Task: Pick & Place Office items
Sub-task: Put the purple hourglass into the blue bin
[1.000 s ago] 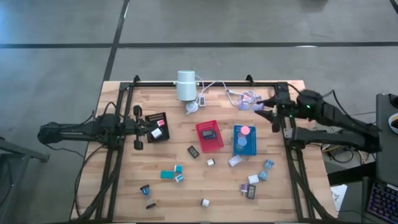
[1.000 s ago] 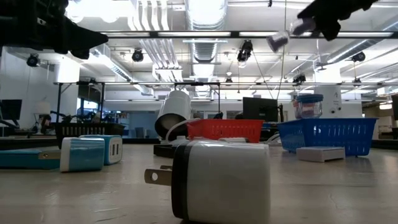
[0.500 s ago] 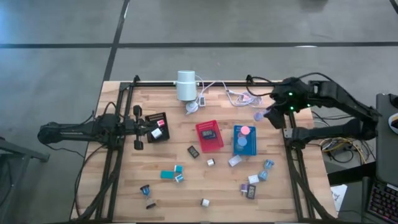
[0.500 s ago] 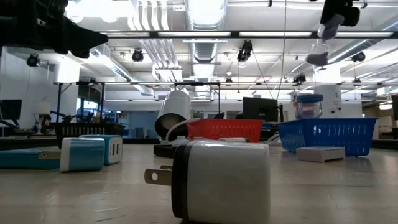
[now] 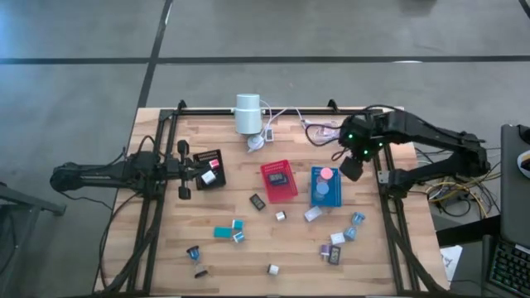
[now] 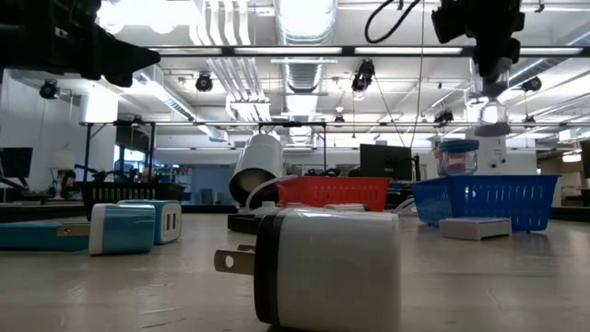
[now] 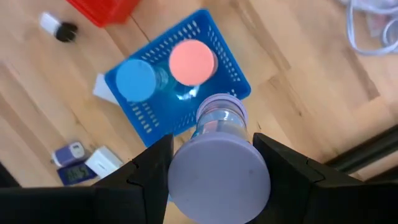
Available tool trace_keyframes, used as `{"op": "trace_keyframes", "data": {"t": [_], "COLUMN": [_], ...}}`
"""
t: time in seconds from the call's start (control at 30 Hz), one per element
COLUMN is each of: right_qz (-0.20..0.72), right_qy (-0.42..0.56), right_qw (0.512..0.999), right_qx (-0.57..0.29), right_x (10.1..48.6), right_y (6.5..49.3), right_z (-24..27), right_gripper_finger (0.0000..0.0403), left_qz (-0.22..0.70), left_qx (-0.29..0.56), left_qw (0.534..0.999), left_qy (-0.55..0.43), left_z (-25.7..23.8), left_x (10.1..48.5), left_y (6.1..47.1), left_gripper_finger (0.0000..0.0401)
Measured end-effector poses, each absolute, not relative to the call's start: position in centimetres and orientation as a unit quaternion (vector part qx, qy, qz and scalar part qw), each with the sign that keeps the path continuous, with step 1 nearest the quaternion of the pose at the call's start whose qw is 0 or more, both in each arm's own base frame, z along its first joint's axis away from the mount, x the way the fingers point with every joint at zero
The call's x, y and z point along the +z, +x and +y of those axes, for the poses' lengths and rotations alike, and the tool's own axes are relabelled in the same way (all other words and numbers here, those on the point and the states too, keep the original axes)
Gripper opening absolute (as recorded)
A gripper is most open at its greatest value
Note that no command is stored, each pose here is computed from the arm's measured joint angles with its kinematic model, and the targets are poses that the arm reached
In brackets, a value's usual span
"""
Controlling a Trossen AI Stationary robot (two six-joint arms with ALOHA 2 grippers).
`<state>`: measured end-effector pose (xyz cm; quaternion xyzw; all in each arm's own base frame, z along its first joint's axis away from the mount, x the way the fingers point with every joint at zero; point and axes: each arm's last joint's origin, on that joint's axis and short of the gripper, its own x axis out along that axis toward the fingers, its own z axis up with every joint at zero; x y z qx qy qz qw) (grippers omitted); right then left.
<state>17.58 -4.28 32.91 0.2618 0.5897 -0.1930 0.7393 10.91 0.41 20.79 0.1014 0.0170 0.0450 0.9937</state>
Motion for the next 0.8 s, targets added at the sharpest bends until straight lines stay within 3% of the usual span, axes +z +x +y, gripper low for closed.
{"op": "trace_keyframes", "data": {"t": [0.43, 0.8], "right_qz": [0.63, 0.62], "right_qy": [0.242, 0.224], "right_qw": [0.715, 0.733], "right_qx": [-0.182, -0.168], "right_x": [28.3, 25.7], "right_y": [19.9, 20.3], "right_z": [-4.5, -4.6], "right_gripper_finger": [0.0192, 0.0192], "left_qz": [0.017, 0.017], "left_qx": [0.045, 0.045], "left_qw": [0.994, 0.995], "left_qy": [0.094, 0.092], "left_z": [0.4, 0.4], "left_x": [20.8, 20.8], "left_y": [10.9, 10.9], "left_gripper_finger": [0.0005, 0.0005]}}
